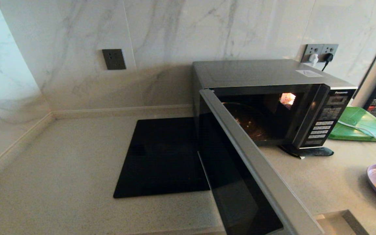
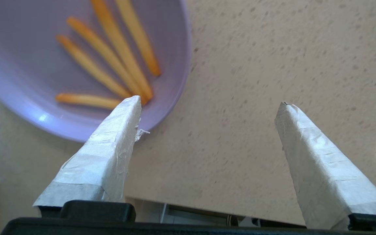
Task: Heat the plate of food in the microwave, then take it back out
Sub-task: Put the plate in the microwave oven
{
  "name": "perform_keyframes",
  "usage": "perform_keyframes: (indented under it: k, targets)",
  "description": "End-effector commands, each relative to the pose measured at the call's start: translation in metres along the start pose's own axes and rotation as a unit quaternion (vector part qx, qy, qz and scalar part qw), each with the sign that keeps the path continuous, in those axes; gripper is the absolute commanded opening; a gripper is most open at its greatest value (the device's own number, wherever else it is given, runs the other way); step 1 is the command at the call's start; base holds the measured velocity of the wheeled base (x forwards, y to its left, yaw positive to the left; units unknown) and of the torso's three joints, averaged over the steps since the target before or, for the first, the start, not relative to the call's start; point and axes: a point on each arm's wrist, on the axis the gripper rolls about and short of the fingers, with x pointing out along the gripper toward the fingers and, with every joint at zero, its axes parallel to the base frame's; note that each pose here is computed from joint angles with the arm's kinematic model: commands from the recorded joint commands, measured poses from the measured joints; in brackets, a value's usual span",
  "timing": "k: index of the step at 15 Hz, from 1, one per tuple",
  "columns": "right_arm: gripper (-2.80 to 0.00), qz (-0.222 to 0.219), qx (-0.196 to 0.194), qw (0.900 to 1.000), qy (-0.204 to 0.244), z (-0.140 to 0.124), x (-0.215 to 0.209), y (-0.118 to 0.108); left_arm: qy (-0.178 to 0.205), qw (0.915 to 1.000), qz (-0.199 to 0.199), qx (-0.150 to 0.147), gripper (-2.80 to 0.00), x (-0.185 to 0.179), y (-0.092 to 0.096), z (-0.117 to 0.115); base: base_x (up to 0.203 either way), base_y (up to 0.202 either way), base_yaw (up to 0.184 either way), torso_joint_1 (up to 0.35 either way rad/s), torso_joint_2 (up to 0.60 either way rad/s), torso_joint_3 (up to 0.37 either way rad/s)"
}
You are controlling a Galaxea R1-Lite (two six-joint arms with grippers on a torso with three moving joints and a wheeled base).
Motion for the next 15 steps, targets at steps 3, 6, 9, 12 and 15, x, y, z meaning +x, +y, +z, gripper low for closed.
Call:
perform_keyframes:
  k: [3, 6, 9, 12, 15]
  targets:
    - [0.0, -0.009, 0.01, 1.0, 0.007, 0.011, 0.013, -0.002, 0.0, 1.0, 0.001, 0.0, -2.8, 0.0, 0.0, 0.0, 0.0, 0.0, 0.0, 0.0, 0.0, 0.0]
    - [0.0, -0.012, 0.011, 1.0, 0.005, 0.018, 0.021, 0.0, 0.0, 1.0, 0.001, 0.0, -2.8, 0.0, 0.0, 0.0, 0.0, 0.0, 0.0, 0.0, 0.0, 0.0]
    - [0.0, -0.02, 0.013, 1.0, 0.003, 0.025, 0.031, 0.003, 0.0, 1.0, 0.0, 0.0, -2.8, 0.0, 0.0, 0.0, 0.0, 0.0, 0.0, 0.0, 0.0, 0.0]
    - [0.0, -0.037, 0.019, 0.999, -0.002, 0.031, 0.042, 0.006, 0.0, 1.0, 0.0, 0.0, -2.8, 0.0, 0.0, 0.0, 0.0, 0.0, 0.0, 0.0, 0.0, 0.0]
    - [0.0, -0.04, 0.022, 0.999, -0.002, 0.032, 0.048, 0.011, 0.0, 1.0, 0.0, 0.0, -2.8, 0.0, 0.0, 0.0, 0.0, 0.0, 0.0, 0.0, 0.0, 0.0]
